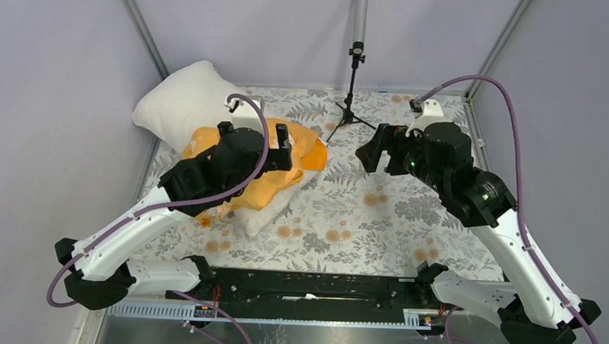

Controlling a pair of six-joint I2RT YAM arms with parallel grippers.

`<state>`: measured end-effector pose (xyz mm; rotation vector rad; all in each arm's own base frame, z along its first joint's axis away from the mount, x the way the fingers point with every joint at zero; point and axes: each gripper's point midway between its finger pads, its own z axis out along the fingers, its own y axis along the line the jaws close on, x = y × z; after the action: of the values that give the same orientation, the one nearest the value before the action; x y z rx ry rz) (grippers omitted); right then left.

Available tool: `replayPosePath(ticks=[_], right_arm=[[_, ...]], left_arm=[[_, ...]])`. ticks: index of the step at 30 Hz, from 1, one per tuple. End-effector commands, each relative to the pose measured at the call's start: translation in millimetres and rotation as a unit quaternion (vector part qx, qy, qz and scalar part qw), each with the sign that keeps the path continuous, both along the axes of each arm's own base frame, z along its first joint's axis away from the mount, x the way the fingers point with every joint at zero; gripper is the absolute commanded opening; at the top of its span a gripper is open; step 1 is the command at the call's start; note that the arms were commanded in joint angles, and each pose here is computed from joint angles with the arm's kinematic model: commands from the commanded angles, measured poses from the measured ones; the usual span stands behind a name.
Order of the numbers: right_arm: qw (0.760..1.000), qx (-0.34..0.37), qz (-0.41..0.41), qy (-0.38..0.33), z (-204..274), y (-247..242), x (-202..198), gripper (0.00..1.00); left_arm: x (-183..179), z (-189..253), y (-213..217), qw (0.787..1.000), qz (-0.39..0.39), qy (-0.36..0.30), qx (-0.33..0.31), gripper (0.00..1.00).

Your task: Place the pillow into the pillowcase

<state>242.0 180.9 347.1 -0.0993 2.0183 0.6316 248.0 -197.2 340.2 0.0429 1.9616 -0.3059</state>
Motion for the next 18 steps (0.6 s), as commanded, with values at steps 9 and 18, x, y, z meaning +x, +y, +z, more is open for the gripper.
replayPosePath(ticks=[9, 18], right_arm=[[1.000, -0.004, 0.007, -0.010, -2.8, -6.5, -8.3, 0.99], [0.999, 0.008, 0.033, 0.025, -31.6, 11.3, -7.5, 0.99]], left_arm=[[4.3, 26.2, 28.2, 0.998, 0.060, -0.032, -0.018, 0.99], [45.0, -35.4, 80.8, 0.992, 0.100, 0.081, 0.006, 0.99]])
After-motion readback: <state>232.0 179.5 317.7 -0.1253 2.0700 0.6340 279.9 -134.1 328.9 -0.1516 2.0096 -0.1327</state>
